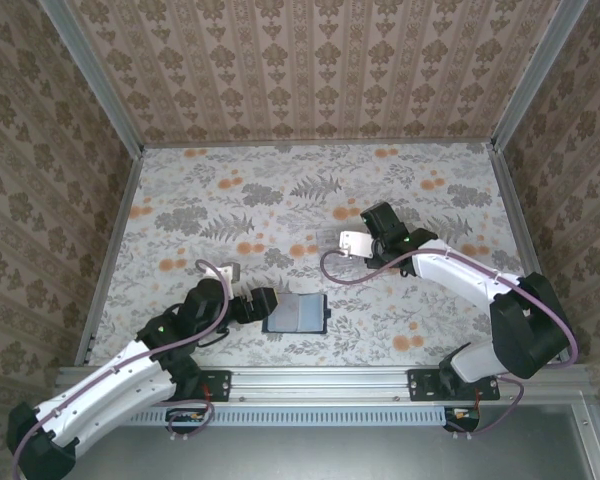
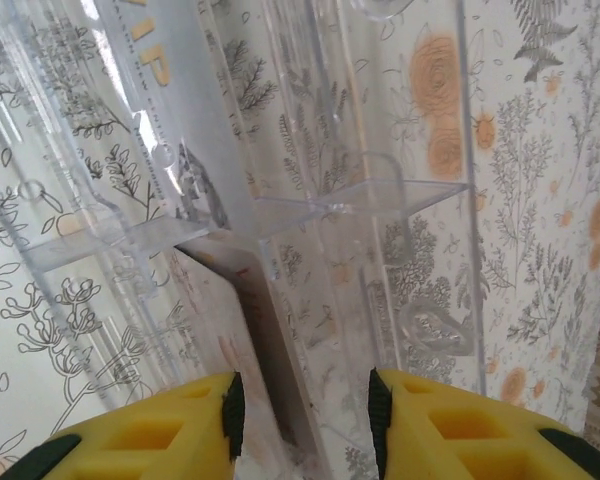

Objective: Take the credit cards out of the card holder

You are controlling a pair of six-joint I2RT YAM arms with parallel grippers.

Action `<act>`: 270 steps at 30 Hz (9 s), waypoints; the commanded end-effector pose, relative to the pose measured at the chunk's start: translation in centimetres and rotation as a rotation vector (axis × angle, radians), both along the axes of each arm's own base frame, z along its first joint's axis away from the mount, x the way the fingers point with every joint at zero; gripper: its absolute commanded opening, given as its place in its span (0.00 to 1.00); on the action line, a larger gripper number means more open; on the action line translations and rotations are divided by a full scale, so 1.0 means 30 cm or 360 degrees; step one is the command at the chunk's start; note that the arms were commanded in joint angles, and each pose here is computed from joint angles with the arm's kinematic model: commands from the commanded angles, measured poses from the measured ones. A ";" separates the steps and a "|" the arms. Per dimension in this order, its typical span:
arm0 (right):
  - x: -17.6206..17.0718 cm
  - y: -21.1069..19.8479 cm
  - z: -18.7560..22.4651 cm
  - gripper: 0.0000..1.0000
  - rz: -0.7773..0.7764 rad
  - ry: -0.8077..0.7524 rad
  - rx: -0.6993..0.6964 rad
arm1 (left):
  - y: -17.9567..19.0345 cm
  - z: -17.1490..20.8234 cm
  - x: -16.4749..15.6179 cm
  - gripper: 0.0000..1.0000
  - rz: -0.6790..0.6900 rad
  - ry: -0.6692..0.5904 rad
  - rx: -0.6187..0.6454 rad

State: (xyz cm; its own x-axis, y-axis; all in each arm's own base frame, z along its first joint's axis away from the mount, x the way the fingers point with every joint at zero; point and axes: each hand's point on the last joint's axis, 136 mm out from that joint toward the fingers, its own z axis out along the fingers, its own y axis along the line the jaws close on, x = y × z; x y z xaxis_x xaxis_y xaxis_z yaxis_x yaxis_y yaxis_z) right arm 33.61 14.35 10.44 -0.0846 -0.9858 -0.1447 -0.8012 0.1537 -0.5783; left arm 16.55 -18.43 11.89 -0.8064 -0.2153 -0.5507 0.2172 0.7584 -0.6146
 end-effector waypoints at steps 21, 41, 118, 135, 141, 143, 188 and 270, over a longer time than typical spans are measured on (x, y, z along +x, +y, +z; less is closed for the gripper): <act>0.026 0.016 0.193 0.42 -0.0246 -0.0161 0.0302 | 0.012 -0.042 -0.005 1.00 0.0008 0.0053 0.0002; -0.319 0.347 0.157 0.30 -0.0891 0.0381 0.1517 | -0.107 -0.135 0.020 0.69 -0.0086 0.0318 0.0084; -0.443 0.476 -0.299 0.19 -0.1279 0.0840 0.1139 | -0.293 -0.164 -0.037 0.64 -0.0400 0.0393 -0.0020; -0.366 0.366 -0.113 0.20 -0.1366 0.0533 0.1435 | -0.315 -0.120 -0.051 0.60 -0.0472 0.0300 0.0028; -0.395 0.501 -0.093 0.23 -0.1291 0.0822 0.1543 | -0.163 -0.157 0.005 0.47 -0.0218 0.0338 0.0116; -0.403 0.551 -0.093 0.23 -0.1288 0.0916 0.1591 | -0.129 -0.173 0.013 0.42 -0.0169 0.0357 0.0109; -0.418 0.706 -0.272 0.15 -0.1643 0.1575 0.1796 | -0.059 -0.324 -0.010 0.17 -0.0105 0.0523 0.0186; -0.154 0.053 0.174 0.00 0.0264 -0.0152 -0.0207 | 0.026 -0.013 0.005 1.00 0.0010 0.0098 -0.0076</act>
State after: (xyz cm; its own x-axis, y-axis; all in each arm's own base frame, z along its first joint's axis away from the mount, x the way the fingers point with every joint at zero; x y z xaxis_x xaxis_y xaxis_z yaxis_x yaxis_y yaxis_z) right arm 27.43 16.37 15.14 0.0299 -0.9947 -0.0981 -0.7983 0.0353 -0.6012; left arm 17.10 -17.86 11.76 -0.8303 -0.2393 -0.5034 0.1841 0.7348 -0.6529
